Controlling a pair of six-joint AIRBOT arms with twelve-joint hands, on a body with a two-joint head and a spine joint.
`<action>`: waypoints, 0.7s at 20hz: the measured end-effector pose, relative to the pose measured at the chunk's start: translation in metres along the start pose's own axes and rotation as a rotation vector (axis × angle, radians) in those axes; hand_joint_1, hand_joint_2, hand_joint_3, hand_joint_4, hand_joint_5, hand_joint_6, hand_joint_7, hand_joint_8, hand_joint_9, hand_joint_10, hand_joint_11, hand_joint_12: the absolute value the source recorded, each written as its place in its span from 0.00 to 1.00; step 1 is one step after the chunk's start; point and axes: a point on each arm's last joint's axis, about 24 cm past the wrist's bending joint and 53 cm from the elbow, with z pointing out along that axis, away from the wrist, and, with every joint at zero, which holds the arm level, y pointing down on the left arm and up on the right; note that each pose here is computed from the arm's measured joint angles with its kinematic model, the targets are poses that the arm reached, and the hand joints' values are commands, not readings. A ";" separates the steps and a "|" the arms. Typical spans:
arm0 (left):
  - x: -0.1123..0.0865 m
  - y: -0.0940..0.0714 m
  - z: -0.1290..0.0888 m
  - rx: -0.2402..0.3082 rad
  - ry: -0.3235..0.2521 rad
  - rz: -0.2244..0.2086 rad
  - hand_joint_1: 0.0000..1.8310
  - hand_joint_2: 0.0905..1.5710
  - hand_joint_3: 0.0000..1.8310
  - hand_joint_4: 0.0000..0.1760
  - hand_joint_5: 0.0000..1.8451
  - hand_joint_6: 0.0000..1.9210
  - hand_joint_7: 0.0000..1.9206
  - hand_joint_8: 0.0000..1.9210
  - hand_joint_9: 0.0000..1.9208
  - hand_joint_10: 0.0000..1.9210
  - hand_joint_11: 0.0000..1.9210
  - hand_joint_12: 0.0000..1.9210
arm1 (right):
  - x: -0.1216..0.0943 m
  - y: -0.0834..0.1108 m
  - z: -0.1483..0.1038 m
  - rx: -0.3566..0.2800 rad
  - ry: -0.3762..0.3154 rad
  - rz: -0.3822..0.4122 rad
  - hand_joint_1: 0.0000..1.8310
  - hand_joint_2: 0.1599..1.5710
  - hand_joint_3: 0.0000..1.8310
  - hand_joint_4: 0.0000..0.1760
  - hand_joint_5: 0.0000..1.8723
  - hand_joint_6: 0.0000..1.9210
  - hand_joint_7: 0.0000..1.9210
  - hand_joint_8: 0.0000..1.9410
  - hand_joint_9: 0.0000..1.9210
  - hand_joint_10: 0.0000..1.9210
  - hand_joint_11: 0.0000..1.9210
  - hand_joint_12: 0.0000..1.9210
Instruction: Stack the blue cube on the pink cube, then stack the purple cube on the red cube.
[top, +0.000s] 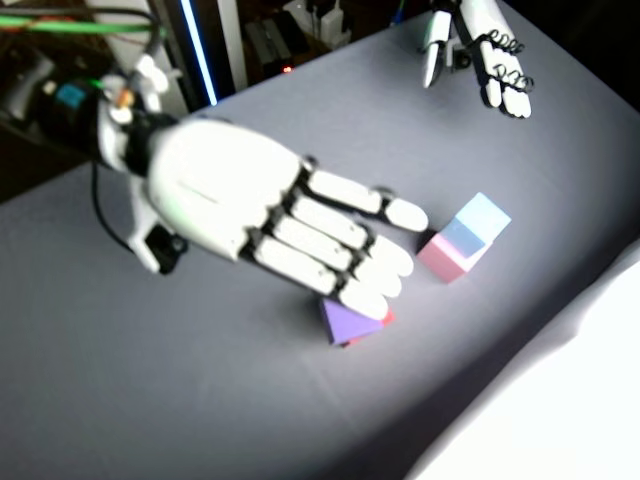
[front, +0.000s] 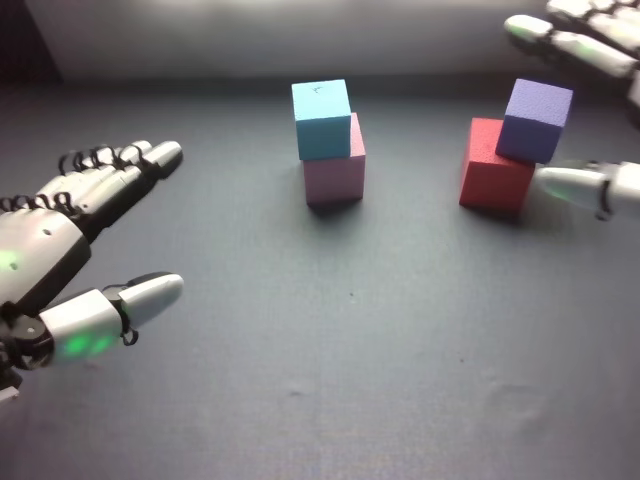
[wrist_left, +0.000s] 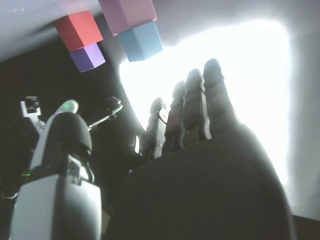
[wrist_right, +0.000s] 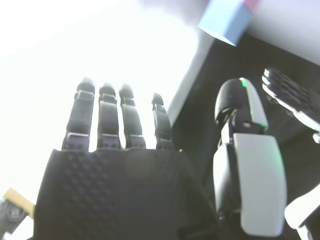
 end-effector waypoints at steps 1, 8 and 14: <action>-0.002 -0.003 -0.002 0.012 -0.007 -0.002 0.26 0.81 0.00 0.81 0.00 0.00 0.00 0.00 0.00 0.00 0.00 0.00 | -0.005 0.000 -0.011 -0.006 -0.024 0.008 0.23 0.77 0.01 0.75 0.00 0.00 0.00 0.00 0.00 0.00 0.00 0.00; -0.029 -0.037 -0.010 0.133 -0.113 -0.016 0.29 0.79 0.00 0.70 0.00 0.00 0.00 0.00 0.01 0.00 0.04 0.03 | -0.034 0.020 -0.065 -0.079 -0.164 0.013 0.23 0.79 0.02 0.68 0.00 0.00 0.00 0.00 0.00 0.00 0.00 0.00; -0.047 -0.094 -0.002 0.318 -0.152 0.039 0.43 0.77 0.01 0.74 0.01 0.00 0.00 0.00 0.03 0.01 0.01 0.01 | -0.067 0.044 -0.092 -0.166 -0.271 -0.026 0.25 0.82 0.00 0.99 0.00 0.44 0.05 0.01 0.05 0.11 0.00 0.45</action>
